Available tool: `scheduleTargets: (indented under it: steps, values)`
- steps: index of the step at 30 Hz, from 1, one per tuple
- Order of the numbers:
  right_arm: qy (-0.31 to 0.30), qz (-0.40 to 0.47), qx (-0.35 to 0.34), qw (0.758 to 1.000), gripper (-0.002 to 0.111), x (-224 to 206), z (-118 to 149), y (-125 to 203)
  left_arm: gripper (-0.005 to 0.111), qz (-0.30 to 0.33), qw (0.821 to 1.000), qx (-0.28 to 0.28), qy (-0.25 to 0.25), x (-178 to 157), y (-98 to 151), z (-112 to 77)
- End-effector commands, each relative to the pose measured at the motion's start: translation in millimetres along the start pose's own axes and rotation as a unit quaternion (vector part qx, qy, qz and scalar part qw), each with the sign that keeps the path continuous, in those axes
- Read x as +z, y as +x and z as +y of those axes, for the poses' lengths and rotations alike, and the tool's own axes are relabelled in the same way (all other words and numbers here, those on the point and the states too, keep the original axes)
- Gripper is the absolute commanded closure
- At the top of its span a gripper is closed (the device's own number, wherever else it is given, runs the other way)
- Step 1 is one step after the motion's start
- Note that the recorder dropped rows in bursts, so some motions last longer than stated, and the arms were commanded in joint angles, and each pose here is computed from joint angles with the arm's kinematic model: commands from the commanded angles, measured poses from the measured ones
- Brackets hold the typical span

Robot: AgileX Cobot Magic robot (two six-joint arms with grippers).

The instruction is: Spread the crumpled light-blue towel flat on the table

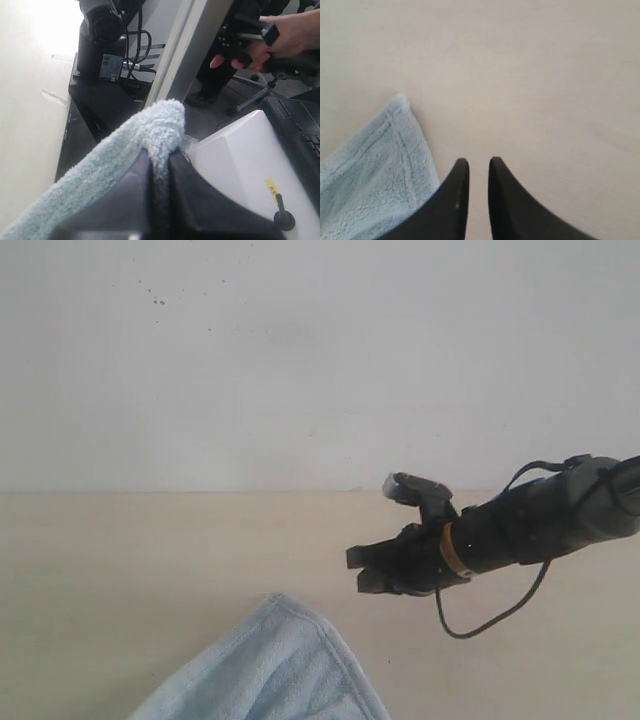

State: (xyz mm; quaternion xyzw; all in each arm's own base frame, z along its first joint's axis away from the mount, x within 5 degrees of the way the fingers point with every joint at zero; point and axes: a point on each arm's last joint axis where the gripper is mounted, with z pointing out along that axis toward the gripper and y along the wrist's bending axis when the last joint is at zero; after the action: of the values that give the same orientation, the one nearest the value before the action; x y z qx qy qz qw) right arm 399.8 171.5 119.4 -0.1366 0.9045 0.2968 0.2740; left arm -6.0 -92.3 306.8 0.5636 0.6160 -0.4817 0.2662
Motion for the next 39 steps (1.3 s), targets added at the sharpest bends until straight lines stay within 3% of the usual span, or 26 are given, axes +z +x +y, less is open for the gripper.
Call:
scheduleTargets:
  steps: [1,5,8,13,17,28,39]
  values:
    - [-0.018,-0.016,0.032,0.999,0.093,-24.4,-16.4,-12.0,0.103,-0.008,1.0,0.002,0.01,-0.3,-0.6,-2.7]
    - [-0.077,0.006,0.016,0.997,0.093,-26.0,-4.9,-8.5,0.103,-0.008,1.0,0.016,0.009,-0.3,-0.6,-2.7]
    - [-0.099,0.02,-0.036,0.994,0.093,-15.0,20.2,-2.5,0.103,-0.008,1.0,0.019,0.009,-0.3,-0.6,-2.7]
    - [-0.092,0.012,-0.112,0.989,0.093,5.1,67.0,-2.5,0.103,-0.022,0.999,0.013,0.019,-0.5,-3.2,-4.5]
    - [-0.093,0.004,-0.125,0.988,0.093,19.6,84.9,-6.3,0.103,-0.028,0.999,0.01,0.023,-0.6,-4.3,-5.2]
    - [-0.12,0.049,-0.069,0.989,0.093,63.0,71.9,8.4,0.103,-0.029,0.999,0.01,0.024,-0.6,-4.4,-5.3]
    - [-0.069,0.03,-0.055,0.996,0.094,70.4,59.2,6.1,0.103,-0.029,0.999,0.008,0.024,-0.6,-4.4,-5.3]
